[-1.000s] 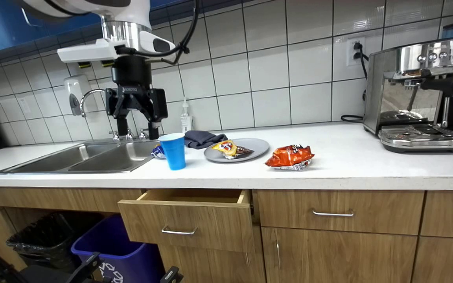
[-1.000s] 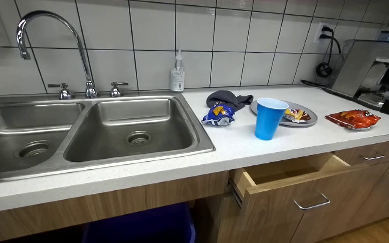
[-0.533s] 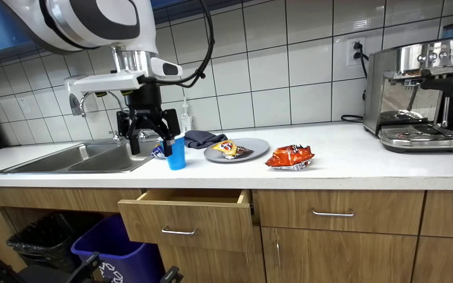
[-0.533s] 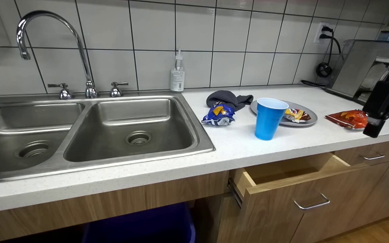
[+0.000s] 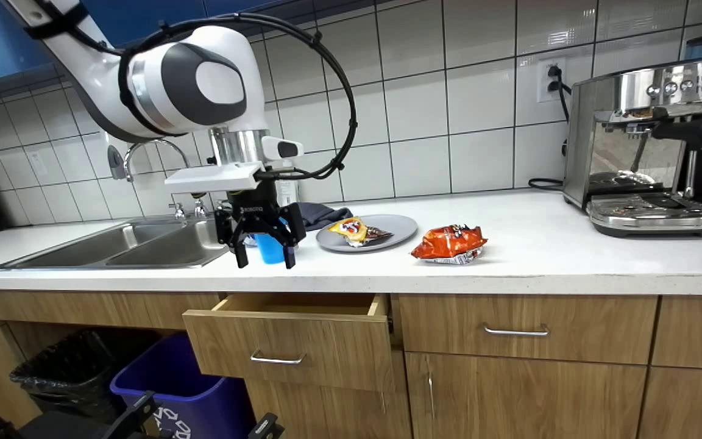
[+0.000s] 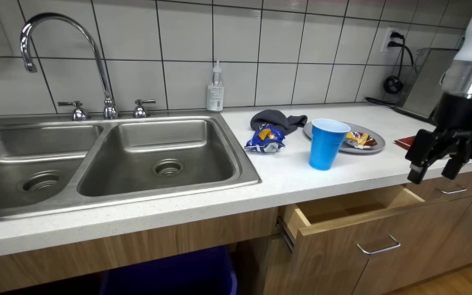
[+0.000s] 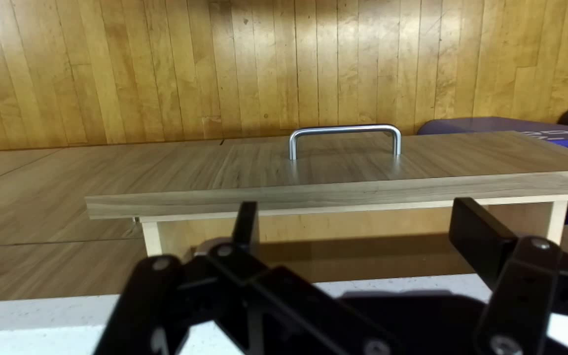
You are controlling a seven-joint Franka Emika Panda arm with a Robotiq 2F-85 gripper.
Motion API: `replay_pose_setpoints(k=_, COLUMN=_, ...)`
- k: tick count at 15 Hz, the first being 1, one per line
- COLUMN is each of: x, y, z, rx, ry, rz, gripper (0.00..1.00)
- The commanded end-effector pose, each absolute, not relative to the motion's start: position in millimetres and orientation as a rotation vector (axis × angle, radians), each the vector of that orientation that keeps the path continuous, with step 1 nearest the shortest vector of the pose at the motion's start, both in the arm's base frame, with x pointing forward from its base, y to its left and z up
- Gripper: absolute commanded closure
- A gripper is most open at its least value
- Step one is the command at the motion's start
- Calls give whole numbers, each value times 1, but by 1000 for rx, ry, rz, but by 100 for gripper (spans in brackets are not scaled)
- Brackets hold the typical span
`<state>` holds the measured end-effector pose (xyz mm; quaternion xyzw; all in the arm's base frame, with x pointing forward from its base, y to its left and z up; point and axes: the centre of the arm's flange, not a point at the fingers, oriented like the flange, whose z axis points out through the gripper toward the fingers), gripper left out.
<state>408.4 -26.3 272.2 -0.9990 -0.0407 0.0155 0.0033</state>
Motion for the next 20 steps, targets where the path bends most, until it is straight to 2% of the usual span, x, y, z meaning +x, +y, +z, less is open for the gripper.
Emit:
replay_pose_setpoints(k=1, x=438, y=-23, z=246, rx=-3193, ry=-229, rz=35, gripper=0)
replay_pose_setpoints(k=7, x=456, y=-15, z=220, rx=-3218, ry=-322, rz=77, gripper=0)
replay_pose_setpoints(k=8, x=440, y=-21, z=226, rx=-3192, ry=-322, rz=86, gripper=0)
replay_pose_setpoints(k=20, x=441, y=-21, z=221, rx=-3192, ry=-322, rz=102, gripper=0)
